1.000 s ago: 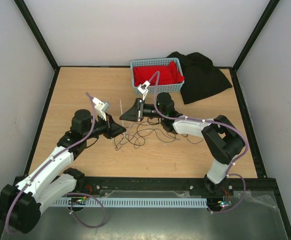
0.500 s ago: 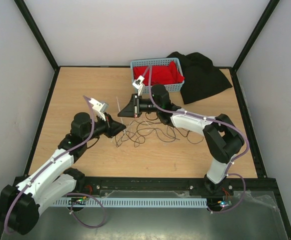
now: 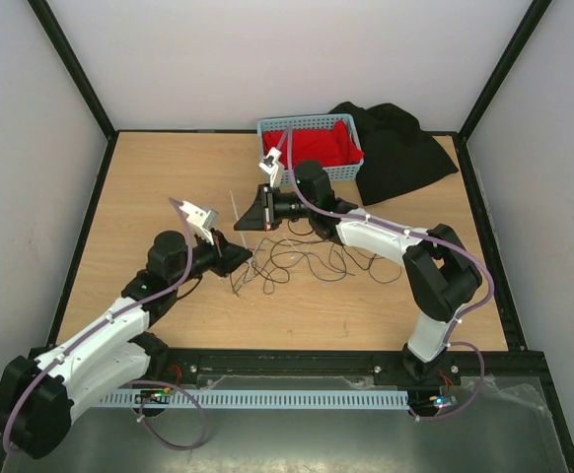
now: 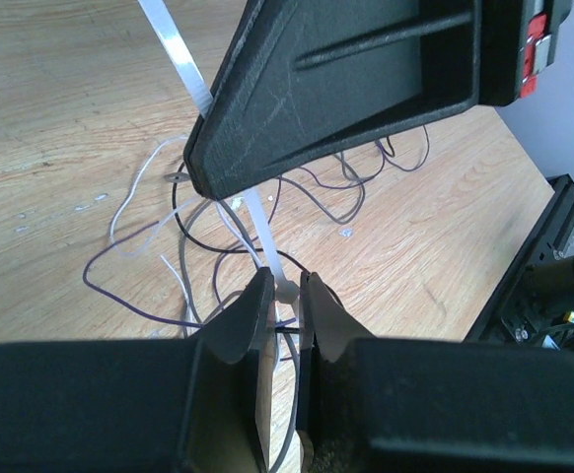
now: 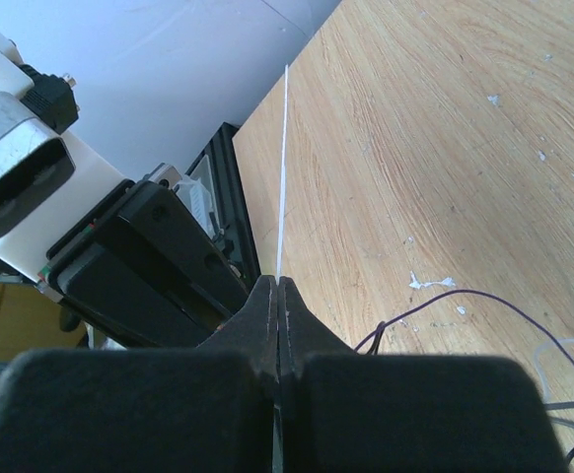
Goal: Zip-tie the wires
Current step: Adjust the cable at the center of the board.
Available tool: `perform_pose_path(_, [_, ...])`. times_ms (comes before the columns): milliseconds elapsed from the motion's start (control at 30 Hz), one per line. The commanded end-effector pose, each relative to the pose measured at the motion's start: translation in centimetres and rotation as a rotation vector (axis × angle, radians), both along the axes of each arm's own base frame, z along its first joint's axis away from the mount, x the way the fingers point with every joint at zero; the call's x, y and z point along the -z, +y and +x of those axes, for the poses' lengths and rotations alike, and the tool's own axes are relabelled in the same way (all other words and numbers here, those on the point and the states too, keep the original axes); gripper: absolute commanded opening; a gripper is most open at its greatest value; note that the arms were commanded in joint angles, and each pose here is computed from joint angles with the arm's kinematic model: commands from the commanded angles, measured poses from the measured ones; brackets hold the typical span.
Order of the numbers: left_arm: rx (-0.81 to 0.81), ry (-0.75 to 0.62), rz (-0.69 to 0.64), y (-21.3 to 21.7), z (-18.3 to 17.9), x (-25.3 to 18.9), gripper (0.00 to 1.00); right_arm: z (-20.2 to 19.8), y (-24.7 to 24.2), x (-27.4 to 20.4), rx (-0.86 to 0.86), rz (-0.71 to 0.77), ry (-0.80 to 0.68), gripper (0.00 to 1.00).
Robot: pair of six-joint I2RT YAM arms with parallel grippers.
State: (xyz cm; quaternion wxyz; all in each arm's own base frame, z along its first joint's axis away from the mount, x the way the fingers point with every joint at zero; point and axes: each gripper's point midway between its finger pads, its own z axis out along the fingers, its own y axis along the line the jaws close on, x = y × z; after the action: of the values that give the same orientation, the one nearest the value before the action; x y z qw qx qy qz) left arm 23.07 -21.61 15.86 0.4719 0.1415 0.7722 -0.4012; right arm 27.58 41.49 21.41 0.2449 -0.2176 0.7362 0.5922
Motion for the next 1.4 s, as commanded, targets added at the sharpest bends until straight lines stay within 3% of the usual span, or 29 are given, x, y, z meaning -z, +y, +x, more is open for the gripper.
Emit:
perform_pose_path(0, [0.068,0.190,0.082,-0.3,-3.5,5.8,0.00,3.3,0.1,-6.5,0.089,0.129,-0.181,0.00])
perform_pose_path(767, [0.034,0.321,0.166,0.0,-6.1,11.7,0.00,5.5,0.8,-13.2,0.105,0.185,-0.258,0.00])
perform_pose_path(1367, [-0.004,0.297,0.148,0.0,-5.3,10.7,0.00,5.6,-0.3,-13.3,0.100,0.181,-0.268,0.00])
